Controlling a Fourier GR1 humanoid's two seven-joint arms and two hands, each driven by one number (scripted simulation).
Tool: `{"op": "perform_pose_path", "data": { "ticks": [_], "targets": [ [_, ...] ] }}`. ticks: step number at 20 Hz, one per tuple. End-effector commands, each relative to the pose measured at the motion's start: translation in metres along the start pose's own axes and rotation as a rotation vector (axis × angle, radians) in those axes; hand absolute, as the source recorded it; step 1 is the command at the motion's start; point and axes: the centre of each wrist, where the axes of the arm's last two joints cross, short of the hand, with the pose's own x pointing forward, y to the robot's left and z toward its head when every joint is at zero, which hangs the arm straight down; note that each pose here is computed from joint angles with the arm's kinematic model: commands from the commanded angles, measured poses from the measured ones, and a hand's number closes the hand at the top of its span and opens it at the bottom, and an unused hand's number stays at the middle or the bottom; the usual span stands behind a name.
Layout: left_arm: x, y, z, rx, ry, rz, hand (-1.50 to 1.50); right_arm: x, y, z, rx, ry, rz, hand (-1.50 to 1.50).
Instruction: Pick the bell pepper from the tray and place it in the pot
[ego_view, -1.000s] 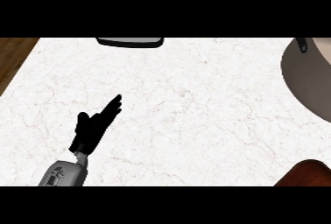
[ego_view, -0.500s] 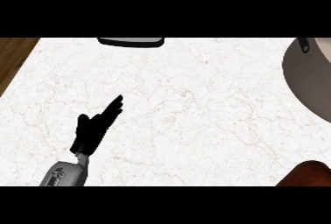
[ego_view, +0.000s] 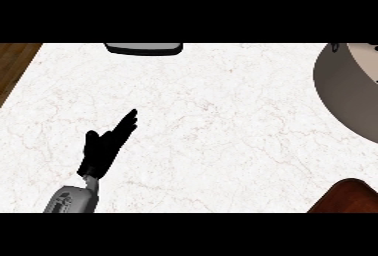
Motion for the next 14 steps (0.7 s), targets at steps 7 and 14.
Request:
{"op": "perform_pose_path", "data": {
  "ticks": [7,14],
  "targets": [
    [-0.006,0.008,0.006,0.019,0.022,0.017,0.0,-0.022,-0.061,0.024,-0.448,-0.024,-0.496,-1.5],
    [-0.007,-0.008,0.003,0.004,0.01,0.01,0.0,-0.069,-0.084,0.06,-0.544,-0.059,-0.632,-1.5]
  ]
}}
